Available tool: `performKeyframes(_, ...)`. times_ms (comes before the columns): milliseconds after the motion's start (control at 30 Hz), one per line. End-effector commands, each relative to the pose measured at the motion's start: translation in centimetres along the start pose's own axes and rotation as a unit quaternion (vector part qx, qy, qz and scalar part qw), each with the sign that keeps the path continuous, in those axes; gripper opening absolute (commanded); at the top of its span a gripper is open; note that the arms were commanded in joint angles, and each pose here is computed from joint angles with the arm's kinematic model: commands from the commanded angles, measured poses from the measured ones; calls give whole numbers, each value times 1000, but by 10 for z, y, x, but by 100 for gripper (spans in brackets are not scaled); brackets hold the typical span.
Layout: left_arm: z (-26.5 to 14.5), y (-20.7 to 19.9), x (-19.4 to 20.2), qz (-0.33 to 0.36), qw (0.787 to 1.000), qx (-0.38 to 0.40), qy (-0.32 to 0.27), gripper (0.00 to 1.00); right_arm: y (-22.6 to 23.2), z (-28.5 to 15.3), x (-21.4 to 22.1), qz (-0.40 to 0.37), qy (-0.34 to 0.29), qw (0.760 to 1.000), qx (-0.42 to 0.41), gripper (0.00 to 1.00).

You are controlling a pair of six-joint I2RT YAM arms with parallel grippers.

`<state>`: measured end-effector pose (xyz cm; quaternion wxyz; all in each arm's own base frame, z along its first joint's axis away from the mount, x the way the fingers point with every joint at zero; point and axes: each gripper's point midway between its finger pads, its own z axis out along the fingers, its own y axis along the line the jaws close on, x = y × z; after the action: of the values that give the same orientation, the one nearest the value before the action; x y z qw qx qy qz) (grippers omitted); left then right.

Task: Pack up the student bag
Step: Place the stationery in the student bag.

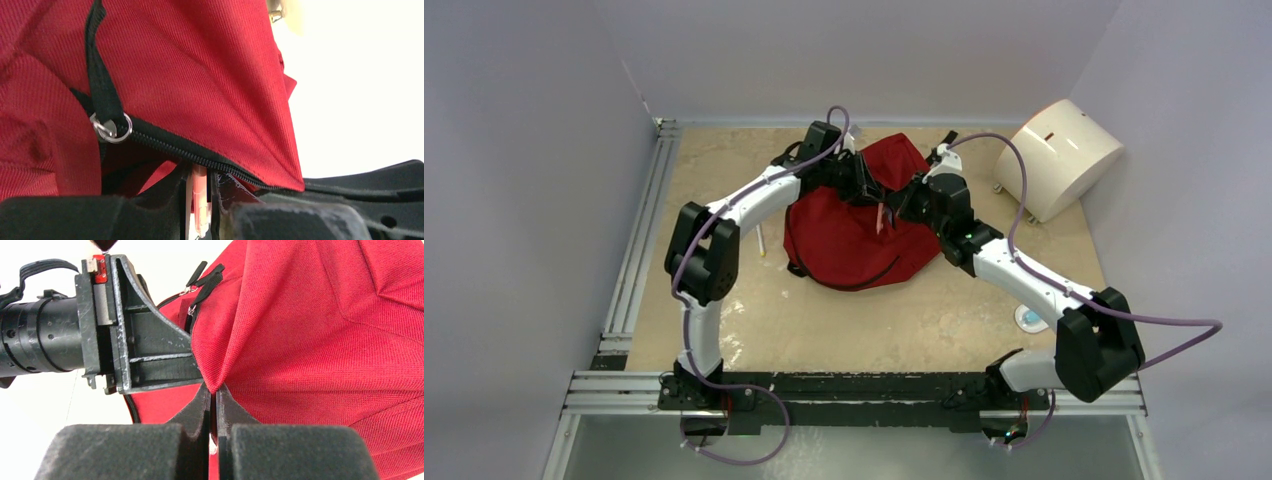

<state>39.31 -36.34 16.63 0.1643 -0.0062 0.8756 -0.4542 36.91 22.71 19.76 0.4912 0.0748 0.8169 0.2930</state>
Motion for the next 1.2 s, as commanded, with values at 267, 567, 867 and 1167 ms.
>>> performKeyframes(267,14,-21,-42,-38,997,15,-60,3,35,-7,-24,9,-36,997,-68,0)
performKeyframes(567,20,-24,-50,-77,994,26,-72,2,34,-5,-17,9,-27,997,-71,0)
performKeyframes(867,26,-20,-54,-102,991,22,-83,2,35,-3,-15,9,-20,997,-75,0)
performKeyframes(1167,32,-16,-52,-89,993,9,-82,16,35,-3,-14,9,-19,997,-74,0)
